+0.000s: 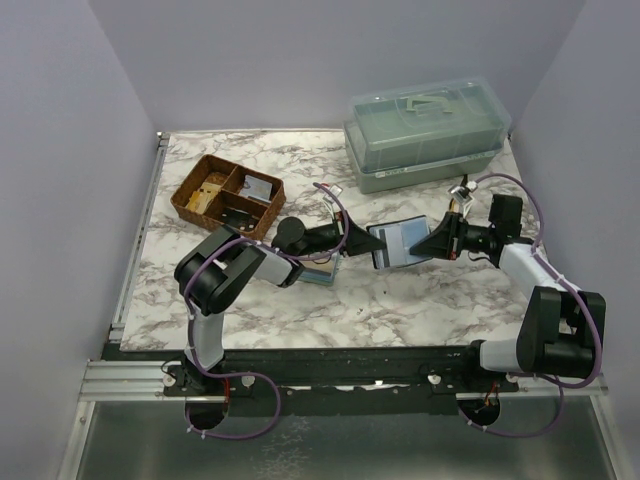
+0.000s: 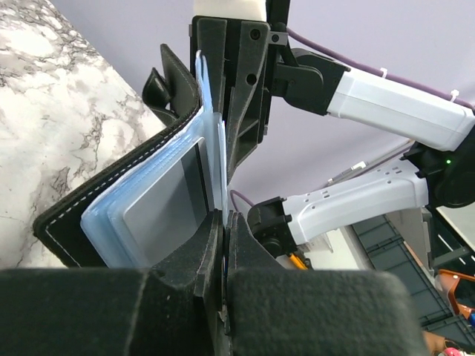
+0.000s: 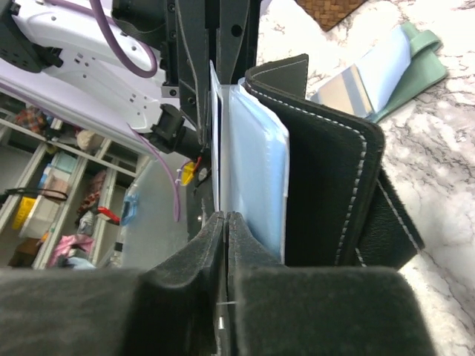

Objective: Take the credit cards out of the card holder
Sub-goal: Remove the credit card from the card holder.

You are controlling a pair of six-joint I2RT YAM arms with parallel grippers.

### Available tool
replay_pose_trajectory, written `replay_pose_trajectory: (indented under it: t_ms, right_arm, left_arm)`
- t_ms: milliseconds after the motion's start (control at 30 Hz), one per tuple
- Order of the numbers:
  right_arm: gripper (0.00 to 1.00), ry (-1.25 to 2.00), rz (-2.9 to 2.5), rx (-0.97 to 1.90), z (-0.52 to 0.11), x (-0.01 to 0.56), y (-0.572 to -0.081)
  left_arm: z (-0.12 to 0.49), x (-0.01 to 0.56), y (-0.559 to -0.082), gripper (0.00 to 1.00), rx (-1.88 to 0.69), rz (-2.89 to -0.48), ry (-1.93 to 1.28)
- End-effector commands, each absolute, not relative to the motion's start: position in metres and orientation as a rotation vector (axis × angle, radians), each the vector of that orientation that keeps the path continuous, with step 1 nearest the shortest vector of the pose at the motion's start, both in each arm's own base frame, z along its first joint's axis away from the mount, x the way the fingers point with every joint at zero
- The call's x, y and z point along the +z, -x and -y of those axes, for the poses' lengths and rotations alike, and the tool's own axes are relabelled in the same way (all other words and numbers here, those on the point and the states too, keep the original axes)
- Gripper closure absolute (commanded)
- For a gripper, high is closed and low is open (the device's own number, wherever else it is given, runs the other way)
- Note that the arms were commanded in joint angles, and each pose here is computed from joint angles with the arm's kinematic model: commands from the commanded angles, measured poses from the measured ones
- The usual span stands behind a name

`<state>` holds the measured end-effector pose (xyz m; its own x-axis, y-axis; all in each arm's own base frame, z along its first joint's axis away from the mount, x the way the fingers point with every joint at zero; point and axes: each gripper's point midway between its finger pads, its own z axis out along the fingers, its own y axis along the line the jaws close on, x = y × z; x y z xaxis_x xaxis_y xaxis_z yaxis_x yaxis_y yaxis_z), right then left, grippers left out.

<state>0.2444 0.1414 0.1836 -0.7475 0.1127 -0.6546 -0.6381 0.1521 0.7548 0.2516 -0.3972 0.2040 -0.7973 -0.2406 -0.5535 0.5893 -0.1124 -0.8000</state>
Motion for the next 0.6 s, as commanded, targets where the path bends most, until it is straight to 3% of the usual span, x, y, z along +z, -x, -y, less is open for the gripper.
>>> replay_pose_trajectory:
  t_ms: [0, 100, 567]
  right_arm:
    - [0.83, 0.528, -1.798, 1.729, -0.142, 0.192, -0.238]
    - [0.73, 0.540, -1.786, 1.740, -0.142, 0.194, -0.234]
    - [0.63, 0.530, -1.793, 1.762, -0.142, 0.194, -0.232]
  left_arm:
    - [0.396, 0.232, -0.240, 0.97, -1.998, -1.482, -0.463]
    - [0.404, 0.231, -0.238, 0.98, -2.011, -1.485, -0.477]
    - [0.429, 0.218, -0.238, 0.98, -1.997, -1.553, -0.489]
